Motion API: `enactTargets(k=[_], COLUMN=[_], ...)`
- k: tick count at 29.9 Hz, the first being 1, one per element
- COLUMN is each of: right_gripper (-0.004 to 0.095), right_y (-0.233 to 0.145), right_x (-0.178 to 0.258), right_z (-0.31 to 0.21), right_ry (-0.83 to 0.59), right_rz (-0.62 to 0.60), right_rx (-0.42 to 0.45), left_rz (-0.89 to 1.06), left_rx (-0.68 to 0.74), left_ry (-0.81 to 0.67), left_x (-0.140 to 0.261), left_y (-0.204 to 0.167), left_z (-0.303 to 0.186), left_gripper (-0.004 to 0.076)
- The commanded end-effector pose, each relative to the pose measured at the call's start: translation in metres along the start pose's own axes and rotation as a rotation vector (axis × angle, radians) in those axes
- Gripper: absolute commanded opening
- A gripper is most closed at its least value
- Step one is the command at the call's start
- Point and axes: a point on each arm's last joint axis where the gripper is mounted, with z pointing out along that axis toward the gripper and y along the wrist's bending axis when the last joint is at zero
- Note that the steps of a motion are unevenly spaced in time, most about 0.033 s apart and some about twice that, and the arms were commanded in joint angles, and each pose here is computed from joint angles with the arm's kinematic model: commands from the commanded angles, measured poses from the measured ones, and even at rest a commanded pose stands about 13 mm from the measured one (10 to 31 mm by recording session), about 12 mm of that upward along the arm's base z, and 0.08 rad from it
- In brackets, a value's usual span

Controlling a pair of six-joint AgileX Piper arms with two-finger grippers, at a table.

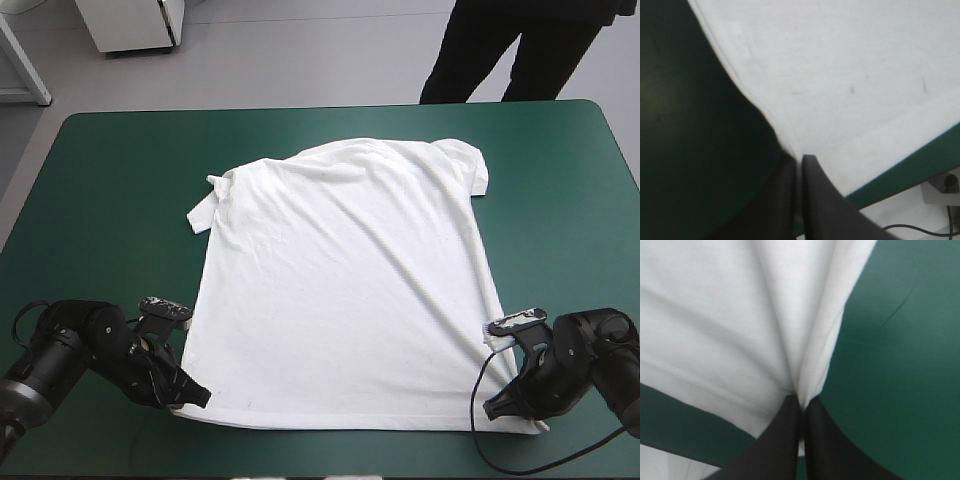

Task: Fold the cloth

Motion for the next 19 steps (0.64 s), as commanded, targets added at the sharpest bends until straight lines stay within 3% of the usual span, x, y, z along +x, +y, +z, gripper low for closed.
enactTargets(k=[1, 3, 6, 10, 12, 15, 19], right_gripper=[0.0002, 0.0053, 0.0215, 0.0461, 0.0524, 0.0531, 0.0531], right_y=[-0.002, -0.002, 0.000, 0.001, 0.001, 0.001, -0.006], right_x=[0.000, 0.000, 0.002, 0.009, 0.013, 0.013, 0.001], right_z=[-0.006, -0.006, -0.008, -0.015, -0.021, -0.040, -0.074], right_ry=[-0.017, -0.011, 0.000, -0.017, -0.041, -0.137, -0.270], right_rz=[0.008, 0.008, 0.012, 0.019, 0.034, 0.066, 0.092], right_rx=[0.024, 0.023, 0.009, 0.015, 0.028, 0.041, 0.115], left_rz=[-0.006, -0.005, -0.005, 0.000, 0.001, -0.014, 0.013], left_rx=[0.049, 0.055, 0.058, 0.062, 0.065, 0.080, 0.038], left_ry=[0.037, 0.041, 0.046, 0.016, -0.006, -0.090, -0.247], left_x=[0.006, 0.006, 0.007, 0.011, 0.013, 0.017, 0.005], left_y=[-0.007, -0.007, -0.007, -0.009, -0.011, -0.016, -0.020], left_z=[-0.005, -0.004, -0.003, -0.008, -0.011, -0.026, -0.066], left_gripper=[-0.0015, 0.0010, 0.0083, 0.0245, 0.0310, 0.0364, 0.0365])
